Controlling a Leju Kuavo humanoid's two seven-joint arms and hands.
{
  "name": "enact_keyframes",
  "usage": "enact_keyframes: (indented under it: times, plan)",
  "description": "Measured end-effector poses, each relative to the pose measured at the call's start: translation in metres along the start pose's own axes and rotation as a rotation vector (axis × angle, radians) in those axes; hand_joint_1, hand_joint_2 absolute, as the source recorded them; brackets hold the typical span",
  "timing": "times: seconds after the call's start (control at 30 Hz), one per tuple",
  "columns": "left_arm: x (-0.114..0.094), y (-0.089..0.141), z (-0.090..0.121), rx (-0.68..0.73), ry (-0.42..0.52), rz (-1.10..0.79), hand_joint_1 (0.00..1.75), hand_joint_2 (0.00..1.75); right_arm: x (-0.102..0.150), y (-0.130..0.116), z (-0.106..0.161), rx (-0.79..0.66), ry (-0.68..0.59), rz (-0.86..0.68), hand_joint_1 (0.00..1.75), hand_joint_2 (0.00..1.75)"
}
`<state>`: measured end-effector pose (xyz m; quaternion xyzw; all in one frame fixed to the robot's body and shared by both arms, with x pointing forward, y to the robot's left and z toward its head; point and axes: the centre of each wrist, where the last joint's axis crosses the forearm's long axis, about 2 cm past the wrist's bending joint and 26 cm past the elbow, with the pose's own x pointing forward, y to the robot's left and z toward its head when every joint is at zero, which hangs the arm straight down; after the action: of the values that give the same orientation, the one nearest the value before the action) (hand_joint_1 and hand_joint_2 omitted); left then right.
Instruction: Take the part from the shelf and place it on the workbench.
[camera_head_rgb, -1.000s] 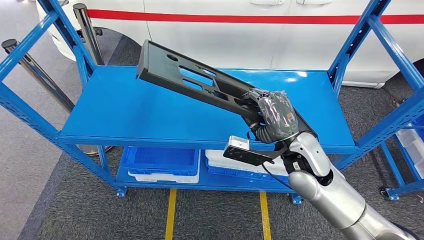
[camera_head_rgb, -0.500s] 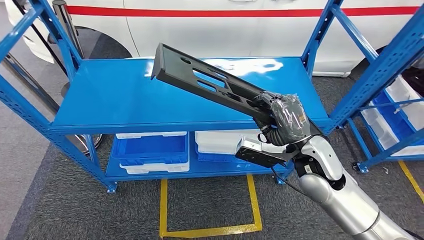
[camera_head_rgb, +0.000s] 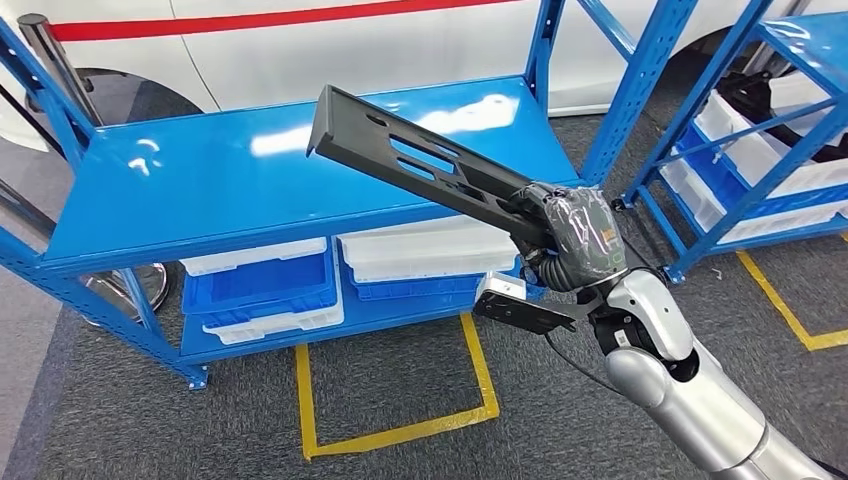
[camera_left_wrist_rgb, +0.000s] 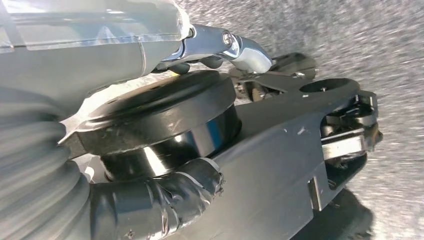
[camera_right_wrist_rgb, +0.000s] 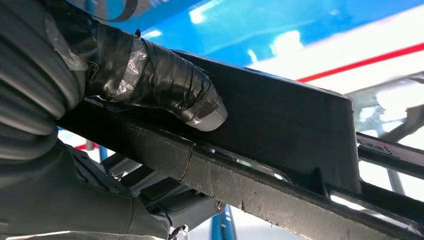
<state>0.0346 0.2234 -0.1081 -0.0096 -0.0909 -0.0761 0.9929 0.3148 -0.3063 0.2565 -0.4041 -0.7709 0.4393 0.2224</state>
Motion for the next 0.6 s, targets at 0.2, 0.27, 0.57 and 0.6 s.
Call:
enact_keyframes:
  times: [0.2, 0.27, 0.57, 0.6]
  plan:
    - [-0.004, -0.001, 0.0, -0.003, 0.013, -0.001, 0.0, 1.75, 0.0, 0.0, 0.0, 0.001, 0.006, -0.005, 1.75, 1.75]
    - [-0.004, -0.003, 0.001, -0.005, 0.011, -0.001, 0.0, 1.75, 0.0, 0.001, 0.0, 0.002, 0.005, -0.005, 1.75, 1.75]
    - [-0.002, -0.001, 0.0, -0.002, 0.005, 0.0, 0.0, 1.75, 0.01, 0.008, -0.015, -0.001, 0.0, 0.012, 1.75, 1.75]
    - [-0.001, -0.001, 0.0, -0.002, 0.004, 0.0, 0.0, 1.75, 0.011, 0.008, -0.016, -0.003, -0.002, 0.016, 1.75, 1.75]
